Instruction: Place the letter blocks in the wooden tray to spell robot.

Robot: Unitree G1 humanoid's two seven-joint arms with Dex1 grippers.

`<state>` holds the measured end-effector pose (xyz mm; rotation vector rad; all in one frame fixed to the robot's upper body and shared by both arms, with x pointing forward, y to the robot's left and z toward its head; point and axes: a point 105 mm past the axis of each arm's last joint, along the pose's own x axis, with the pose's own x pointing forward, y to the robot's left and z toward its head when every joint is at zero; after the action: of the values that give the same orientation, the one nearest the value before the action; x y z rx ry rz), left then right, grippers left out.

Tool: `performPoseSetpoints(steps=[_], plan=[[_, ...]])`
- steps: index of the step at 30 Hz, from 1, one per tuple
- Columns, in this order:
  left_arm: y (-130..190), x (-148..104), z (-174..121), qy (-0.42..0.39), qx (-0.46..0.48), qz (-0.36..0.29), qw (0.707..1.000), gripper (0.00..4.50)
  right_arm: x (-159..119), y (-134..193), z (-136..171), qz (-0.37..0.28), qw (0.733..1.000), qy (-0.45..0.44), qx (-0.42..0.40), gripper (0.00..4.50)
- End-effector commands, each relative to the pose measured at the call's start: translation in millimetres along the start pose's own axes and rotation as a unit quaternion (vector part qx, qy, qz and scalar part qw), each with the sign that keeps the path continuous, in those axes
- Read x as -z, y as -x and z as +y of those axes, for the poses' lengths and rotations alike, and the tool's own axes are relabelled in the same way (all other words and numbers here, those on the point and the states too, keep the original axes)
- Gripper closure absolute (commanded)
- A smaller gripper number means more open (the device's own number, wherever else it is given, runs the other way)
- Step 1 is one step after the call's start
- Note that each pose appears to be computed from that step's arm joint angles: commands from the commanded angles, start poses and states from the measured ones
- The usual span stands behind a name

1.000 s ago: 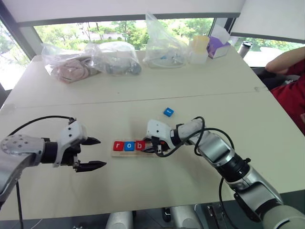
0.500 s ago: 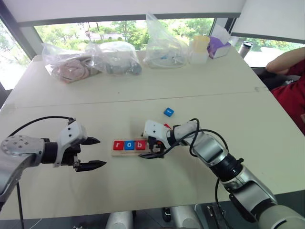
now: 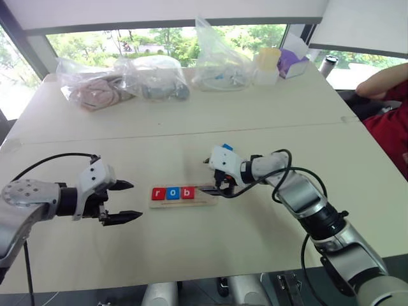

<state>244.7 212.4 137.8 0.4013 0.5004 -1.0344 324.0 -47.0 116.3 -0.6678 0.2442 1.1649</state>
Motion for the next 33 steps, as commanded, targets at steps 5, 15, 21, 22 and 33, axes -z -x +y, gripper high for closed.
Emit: performPoseSetpoints(steps=[5,15,21,22,33], plan=[[-3.4,-7.9,2.1,-0.018,0.003,-0.008,1.0,0.0,-13.1,-11.4,1.6,-0.029,0.999,0.013,0.01,0.07],[-4.0,-7.4,2.1,-0.019,-0.001,-0.005,1.0,0.0,-19.9,-23.8,1.2,-0.042,0.999,0.015,0.013,0.07],[-1.7,-10.7,3.4,-0.017,-0.006,-0.012,1.0,0.0,-23.8,9.6,-34.7,-0.039,0.996,0.013,0.084,0.07],[-1.1,-13.2,3.9,-0.016,-0.006,-0.018,1.0,0.0,-24.6,17.5,-40.5,-0.042,0.994,-0.001,0.097,0.07],[-4.8,-31.7,12.7,-0.015,-0.014,-0.057,0.998,0.0,-1.2,29.9,-31.0,-0.051,0.945,-0.269,0.177,0.07]])
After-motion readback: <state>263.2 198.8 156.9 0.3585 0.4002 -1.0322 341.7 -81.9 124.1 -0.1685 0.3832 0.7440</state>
